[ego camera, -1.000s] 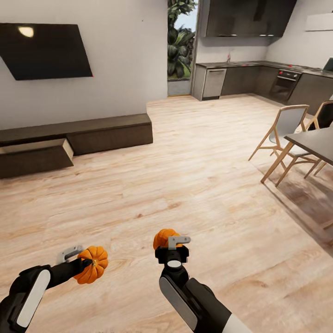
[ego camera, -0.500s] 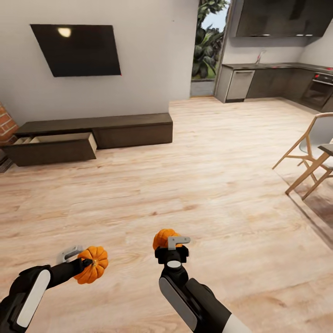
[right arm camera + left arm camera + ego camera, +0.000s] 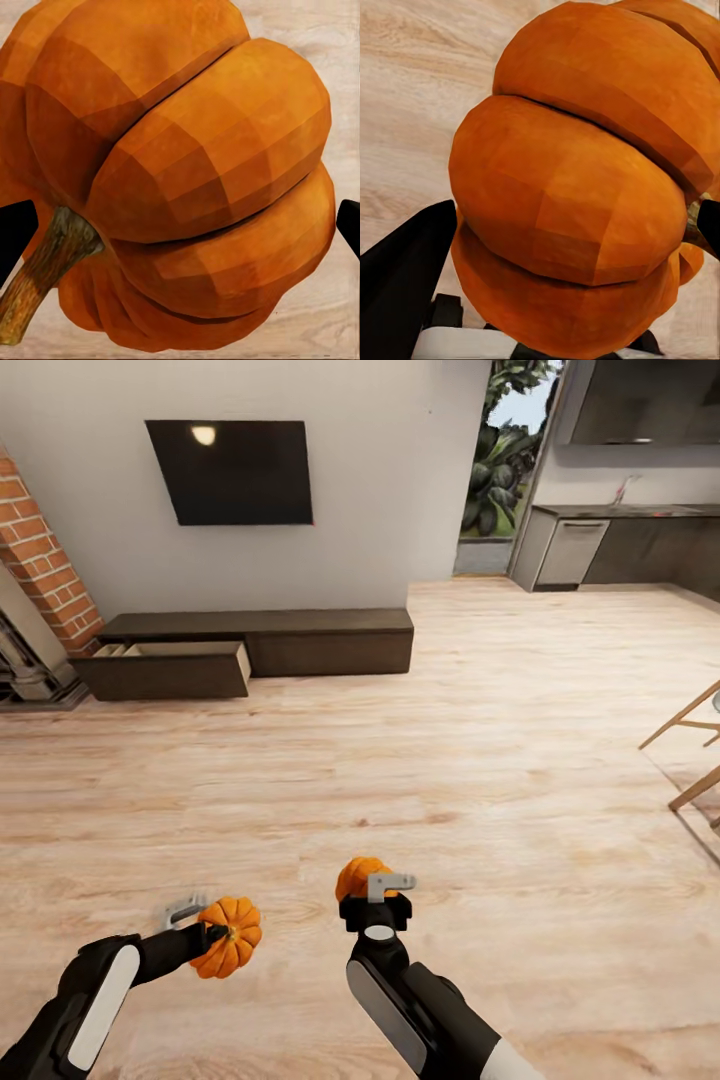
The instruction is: Place each of the two pumpkins and all three candles from the living room inside a cabinet in the living room (use any cabinet), then make sure every cabinet is closed, and position the cauldron so it is next to a table in the living room.
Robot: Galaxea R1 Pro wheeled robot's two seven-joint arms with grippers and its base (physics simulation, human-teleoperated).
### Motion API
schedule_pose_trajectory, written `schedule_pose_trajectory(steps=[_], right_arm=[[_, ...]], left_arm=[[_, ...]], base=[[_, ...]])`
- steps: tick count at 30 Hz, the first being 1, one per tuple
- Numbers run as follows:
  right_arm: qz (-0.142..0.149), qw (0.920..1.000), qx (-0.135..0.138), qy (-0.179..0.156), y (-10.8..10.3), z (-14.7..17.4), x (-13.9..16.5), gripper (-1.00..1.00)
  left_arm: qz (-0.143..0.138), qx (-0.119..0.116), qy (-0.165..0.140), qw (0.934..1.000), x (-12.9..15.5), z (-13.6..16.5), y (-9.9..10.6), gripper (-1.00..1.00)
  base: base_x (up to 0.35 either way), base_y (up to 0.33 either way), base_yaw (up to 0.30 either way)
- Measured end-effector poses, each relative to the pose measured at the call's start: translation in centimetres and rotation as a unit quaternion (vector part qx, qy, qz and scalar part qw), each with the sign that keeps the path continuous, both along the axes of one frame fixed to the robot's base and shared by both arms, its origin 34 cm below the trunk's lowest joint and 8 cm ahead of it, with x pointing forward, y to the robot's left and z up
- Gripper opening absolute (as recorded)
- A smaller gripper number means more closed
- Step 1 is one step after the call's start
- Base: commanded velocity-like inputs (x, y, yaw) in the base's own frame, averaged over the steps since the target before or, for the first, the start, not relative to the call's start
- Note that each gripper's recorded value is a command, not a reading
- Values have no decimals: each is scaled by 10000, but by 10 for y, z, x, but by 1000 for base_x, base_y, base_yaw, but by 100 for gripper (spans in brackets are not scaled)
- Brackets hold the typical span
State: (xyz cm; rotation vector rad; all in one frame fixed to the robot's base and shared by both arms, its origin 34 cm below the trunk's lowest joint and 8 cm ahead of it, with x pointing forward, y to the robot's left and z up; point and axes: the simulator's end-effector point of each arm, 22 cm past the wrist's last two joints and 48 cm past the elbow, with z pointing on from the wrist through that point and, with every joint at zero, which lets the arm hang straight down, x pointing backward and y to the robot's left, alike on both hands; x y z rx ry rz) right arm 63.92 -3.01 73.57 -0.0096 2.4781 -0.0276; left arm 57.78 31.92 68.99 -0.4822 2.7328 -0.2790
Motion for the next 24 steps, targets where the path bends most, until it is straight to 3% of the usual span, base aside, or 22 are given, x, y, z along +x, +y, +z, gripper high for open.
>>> schedule_pose_trajectory(steps=[3,11,12,14,16,17,22,24], right_arm=[[-215,9996,-92,153,-19,-12,0,-100],[-437,9987,-77,253,-32,-17,-5,-100],[-477,9984,-184,242,-45,-22,-6,-100],[-720,9963,-446,165,-90,-40,-21,-100],[-952,9944,-461,47,-112,-54,-50,-100],[-1046,9931,-481,208,-120,-67,-68,-100],[-1259,9910,-394,226,-125,-79,-110,-100],[-1304,9906,-373,148,-125,-77,-114,-100]], left_arm=[[-236,-70,36,9997,-2,-3,-24,-100],[-344,-44,16,9994,-2,0,-30,-100],[-339,-46,35,9994,-3,-1,-30,-100],[-328,-31,124,9994,-9,-7,-28,-100],[-315,-61,175,9993,-12,-10,-29,-100],[-300,-73,198,9993,-14,-12,-29,-100],[-56,97,313,9994,-35,-45,-15,-100],[-16,60,345,9994,-40,-50,-16,-100]], base=[[29,0,180],[7,0,163],[0,0,159],[0,0,127],[0,0,36],[0,0,18],[26,0,5],[28,0,1]])
